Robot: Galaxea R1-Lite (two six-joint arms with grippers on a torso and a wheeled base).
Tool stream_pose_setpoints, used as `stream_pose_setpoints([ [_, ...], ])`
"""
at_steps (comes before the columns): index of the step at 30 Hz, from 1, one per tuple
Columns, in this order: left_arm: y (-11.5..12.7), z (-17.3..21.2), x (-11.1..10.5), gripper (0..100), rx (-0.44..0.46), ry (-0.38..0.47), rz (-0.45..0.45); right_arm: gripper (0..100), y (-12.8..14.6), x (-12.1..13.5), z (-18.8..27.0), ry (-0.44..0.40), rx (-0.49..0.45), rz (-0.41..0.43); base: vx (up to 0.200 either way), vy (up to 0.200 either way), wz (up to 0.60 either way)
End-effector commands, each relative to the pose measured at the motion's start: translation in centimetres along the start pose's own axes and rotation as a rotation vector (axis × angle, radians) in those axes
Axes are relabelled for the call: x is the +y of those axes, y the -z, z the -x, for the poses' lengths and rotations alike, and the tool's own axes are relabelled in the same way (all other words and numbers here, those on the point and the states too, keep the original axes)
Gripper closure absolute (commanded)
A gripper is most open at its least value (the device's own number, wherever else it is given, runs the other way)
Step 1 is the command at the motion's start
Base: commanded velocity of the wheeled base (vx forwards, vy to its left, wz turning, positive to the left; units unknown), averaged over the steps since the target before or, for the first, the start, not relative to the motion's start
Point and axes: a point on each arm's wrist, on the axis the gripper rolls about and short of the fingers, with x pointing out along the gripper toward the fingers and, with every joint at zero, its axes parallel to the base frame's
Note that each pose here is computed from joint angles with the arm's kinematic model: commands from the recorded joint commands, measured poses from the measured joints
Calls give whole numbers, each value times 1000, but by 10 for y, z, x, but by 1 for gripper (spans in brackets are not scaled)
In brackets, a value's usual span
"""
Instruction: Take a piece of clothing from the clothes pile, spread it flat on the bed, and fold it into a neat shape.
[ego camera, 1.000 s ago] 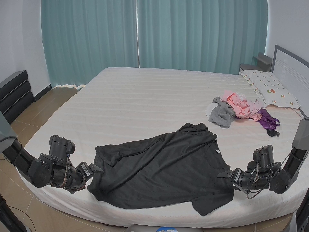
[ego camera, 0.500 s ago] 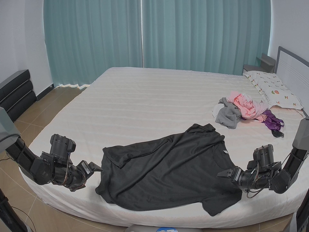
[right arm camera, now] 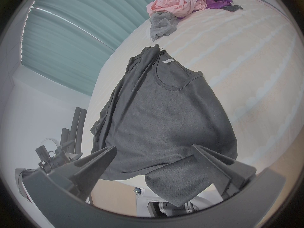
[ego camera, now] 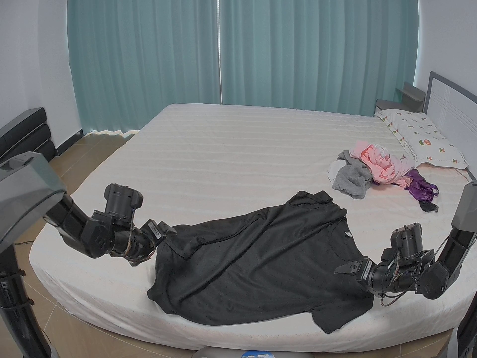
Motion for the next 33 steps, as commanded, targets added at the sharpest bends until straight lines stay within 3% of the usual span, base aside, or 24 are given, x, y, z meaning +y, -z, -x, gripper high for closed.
stream_pose_setpoints([
  [1,7,-52,-15,0,-16,-41,-42,0,1,-1,0,3,5,-1,0,0,0],
  [4,17,-70,-35,0,-12,-48,-84,0,1,-2,-2,7,9,-2,0,0,0],
  [9,24,-83,-48,0,11,-57,-109,0,2,-2,0,8,10,-2,0,0,0],
  [13,25,-89,-48,0,3,-68,-114,0,3,-3,-1,12,13,-2,0,0,0],
  [20,30,-104,-35,0,-58,-173,-189,0,4,-3,-1,13,18,-1,0,0,0],
  [30,29,-118,-37,0,-70,-172,-190,0,4,-4,-1,15,20,-2,0,0,0],
  [31,27,-118,-39,100,-77,-164,-188,0,4,-4,-1,16,21,-2,0,0,0],
  [33,25,-119,-40,100,-85,-160,-183,0,4,-4,-1,16,21,-2,0,0,0],
])
